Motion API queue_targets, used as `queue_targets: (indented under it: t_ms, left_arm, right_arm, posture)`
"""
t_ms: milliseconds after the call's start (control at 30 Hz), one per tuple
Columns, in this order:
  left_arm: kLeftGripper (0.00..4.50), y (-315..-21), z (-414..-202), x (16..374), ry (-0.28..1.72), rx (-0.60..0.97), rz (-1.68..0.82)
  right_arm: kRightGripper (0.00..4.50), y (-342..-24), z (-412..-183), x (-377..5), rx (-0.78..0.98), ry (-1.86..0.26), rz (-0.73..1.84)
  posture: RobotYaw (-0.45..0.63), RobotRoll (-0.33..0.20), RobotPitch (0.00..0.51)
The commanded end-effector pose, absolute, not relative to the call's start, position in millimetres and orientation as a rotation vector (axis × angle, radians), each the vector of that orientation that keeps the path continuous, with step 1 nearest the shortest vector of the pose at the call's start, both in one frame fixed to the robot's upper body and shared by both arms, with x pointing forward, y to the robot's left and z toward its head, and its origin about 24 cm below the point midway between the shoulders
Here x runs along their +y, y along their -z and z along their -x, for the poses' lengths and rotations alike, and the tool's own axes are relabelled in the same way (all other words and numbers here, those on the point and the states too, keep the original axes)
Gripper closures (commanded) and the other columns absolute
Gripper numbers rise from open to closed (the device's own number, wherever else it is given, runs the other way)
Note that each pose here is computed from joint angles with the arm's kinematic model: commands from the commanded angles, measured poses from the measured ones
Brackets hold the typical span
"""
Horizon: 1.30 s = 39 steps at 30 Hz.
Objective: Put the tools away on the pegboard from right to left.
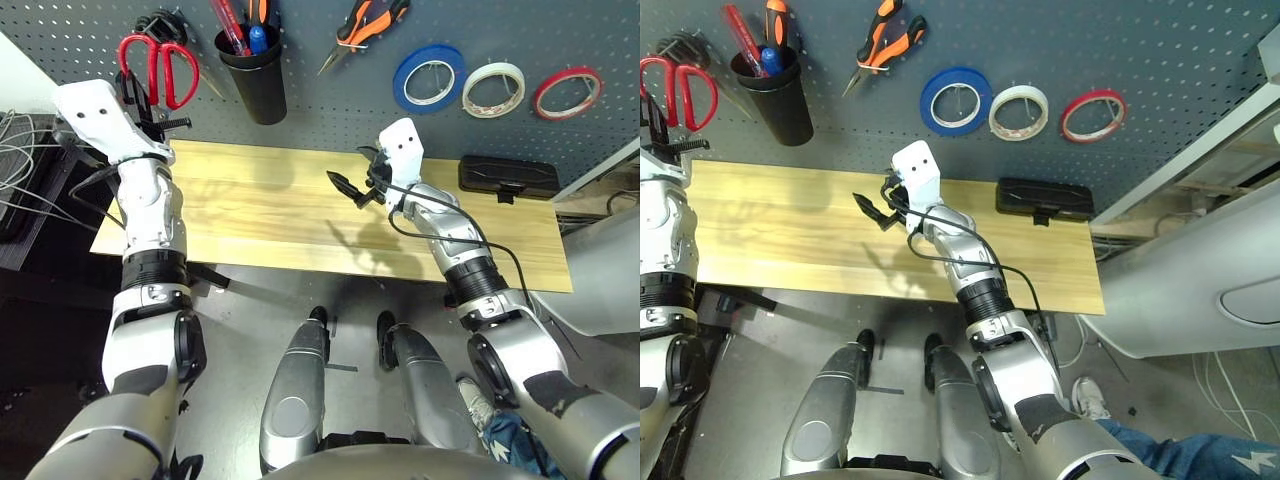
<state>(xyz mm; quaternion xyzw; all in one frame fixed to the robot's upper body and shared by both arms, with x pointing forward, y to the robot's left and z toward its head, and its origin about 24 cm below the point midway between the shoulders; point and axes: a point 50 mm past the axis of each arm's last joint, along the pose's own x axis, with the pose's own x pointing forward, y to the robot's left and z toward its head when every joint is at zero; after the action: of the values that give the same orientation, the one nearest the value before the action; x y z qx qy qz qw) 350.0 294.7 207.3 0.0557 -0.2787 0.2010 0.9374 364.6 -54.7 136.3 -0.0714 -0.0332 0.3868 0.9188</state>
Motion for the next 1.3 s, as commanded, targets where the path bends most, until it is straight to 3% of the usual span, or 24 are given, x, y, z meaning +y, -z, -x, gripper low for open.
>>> queue_targets:
  t_ms: [33, 833, 1300]
  left_arm:
    - [4.49, -209.2, -348.6, 297.9, -0.415, -0.582, -0.131]
    - [4.49, -212.0, -344.8, 294.8, -0.412, -0.616, -0.139]
    - [4.49, -221.0, -368.8, 288.3, -0.339, -0.564, -0.141]
  right_arm:
    - [0.00, -130.8, -364.1, -55.4, -0.054, -0.797, 0.145]
    - [0.00, -127.5, -364.1, -56.5, -0.040, -0.799, 0.156]
    - [0.00, -127.6, -364.3, -60.6, -0.040, -0.785, 0.160]
  posture:
    - [0.11, 0.000, 0.268]
    - [0.11, 0.000, 0.273]
    - [0.08, 0.000, 0.273]
